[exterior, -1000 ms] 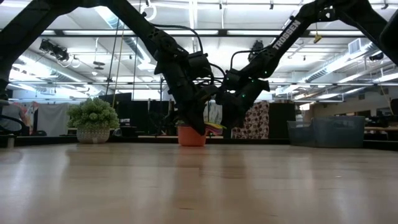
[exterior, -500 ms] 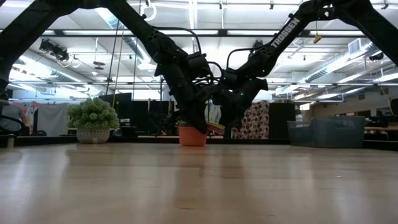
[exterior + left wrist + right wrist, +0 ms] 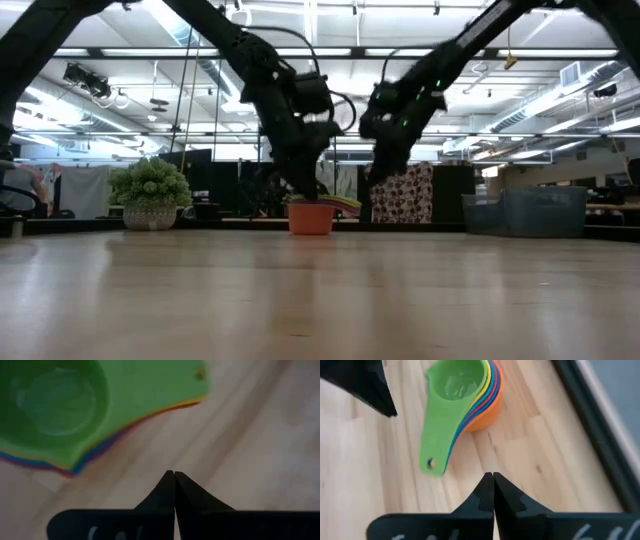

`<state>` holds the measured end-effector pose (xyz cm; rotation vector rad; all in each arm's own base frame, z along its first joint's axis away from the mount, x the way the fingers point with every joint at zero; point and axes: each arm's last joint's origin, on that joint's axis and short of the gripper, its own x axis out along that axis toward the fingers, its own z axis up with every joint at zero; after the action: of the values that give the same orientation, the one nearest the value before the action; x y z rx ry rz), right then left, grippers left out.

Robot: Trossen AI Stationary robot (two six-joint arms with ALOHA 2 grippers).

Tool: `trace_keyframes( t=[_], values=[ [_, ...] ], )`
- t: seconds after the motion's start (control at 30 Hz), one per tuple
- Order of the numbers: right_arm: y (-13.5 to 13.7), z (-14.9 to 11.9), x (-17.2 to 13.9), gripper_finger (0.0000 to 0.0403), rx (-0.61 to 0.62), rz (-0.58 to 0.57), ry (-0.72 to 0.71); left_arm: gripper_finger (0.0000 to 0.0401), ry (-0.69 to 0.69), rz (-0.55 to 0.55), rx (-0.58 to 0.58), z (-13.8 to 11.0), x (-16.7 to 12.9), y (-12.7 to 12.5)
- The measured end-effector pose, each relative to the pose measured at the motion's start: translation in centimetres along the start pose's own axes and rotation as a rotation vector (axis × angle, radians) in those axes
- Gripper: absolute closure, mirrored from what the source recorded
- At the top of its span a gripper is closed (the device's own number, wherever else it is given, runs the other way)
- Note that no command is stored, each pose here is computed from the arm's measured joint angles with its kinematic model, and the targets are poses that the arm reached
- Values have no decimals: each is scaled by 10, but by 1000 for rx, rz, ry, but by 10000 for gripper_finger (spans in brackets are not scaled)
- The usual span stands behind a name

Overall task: Nest measuring cups in basket
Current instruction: Stack the dark blue measuring cup on the stacked green measuring cup

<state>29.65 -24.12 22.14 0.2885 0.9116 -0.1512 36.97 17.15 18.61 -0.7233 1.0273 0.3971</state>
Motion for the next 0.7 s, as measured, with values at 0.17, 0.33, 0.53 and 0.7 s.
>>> trace_keyframes(
  t=[0.17, 0.33, 0.53, 0.7],
  values=[
    [27, -3, -58, 402, -68, -53, 44, 401, -12, -25, 17, -5, -29, -13],
    [64, -16, -114, 402, -74, -29, 78, 401, -55, -47, 74, -9, -56, -27],
    [114, -46, -164, 402, -9, -11, 193, 398, -97, -79, 144, -15, -75, -44],
    [156, -77, -193, 402, 21, 64, 349, 397, -58, -106, 230, -25, -75, -56]
  ],
)
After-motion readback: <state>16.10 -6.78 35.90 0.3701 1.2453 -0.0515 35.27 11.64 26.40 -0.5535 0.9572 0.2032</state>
